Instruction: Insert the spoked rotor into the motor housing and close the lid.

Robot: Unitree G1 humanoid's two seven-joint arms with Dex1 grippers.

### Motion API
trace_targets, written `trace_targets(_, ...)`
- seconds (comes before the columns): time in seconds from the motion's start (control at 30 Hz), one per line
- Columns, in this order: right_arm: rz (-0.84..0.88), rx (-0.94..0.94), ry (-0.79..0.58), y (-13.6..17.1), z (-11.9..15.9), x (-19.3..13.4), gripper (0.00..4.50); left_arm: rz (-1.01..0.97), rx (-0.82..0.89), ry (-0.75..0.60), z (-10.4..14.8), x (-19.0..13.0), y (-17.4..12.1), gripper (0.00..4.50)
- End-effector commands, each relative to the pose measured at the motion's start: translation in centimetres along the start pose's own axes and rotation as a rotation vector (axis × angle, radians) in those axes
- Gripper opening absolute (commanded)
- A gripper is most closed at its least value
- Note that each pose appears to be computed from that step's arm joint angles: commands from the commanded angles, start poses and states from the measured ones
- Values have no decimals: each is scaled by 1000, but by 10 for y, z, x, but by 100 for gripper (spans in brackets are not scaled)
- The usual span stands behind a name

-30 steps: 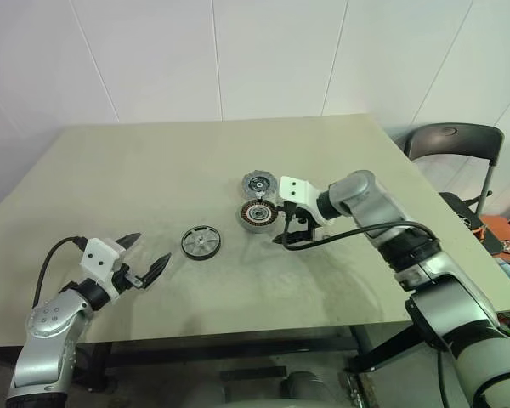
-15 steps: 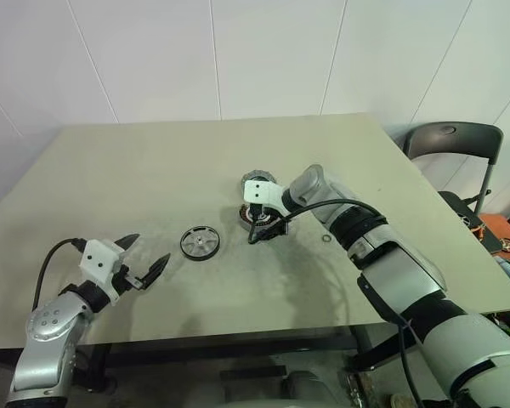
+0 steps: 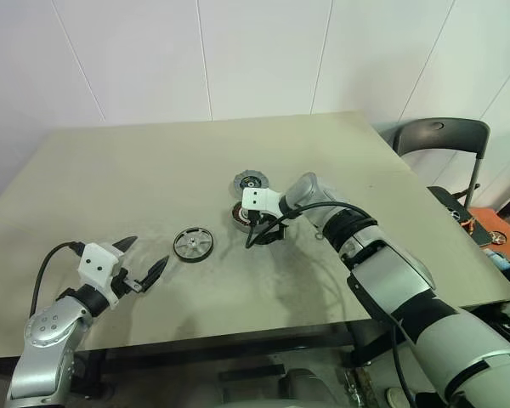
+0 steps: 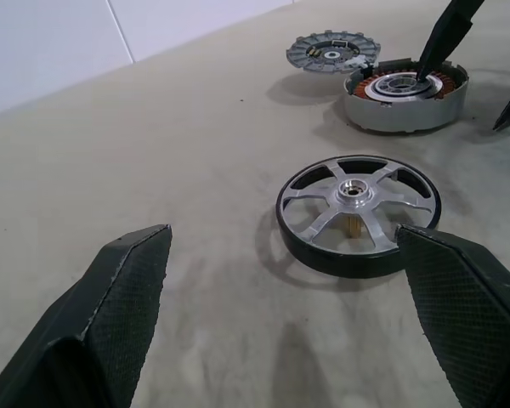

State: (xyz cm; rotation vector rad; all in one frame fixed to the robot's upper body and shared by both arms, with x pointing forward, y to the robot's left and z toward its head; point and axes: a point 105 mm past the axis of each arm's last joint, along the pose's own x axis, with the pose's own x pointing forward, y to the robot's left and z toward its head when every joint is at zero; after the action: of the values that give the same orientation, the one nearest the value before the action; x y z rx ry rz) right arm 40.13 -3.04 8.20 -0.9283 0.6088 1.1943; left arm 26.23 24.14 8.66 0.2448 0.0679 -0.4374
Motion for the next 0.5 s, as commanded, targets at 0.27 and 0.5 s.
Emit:
trace_targets(0.27,-9,-38,-30,-5,19,-4,186,14,37,-60,20,2,5,450)
trace_targets(0.5,-12,-64,-20,-5,21,-3,5,16,39,-62,21,3,6,450)
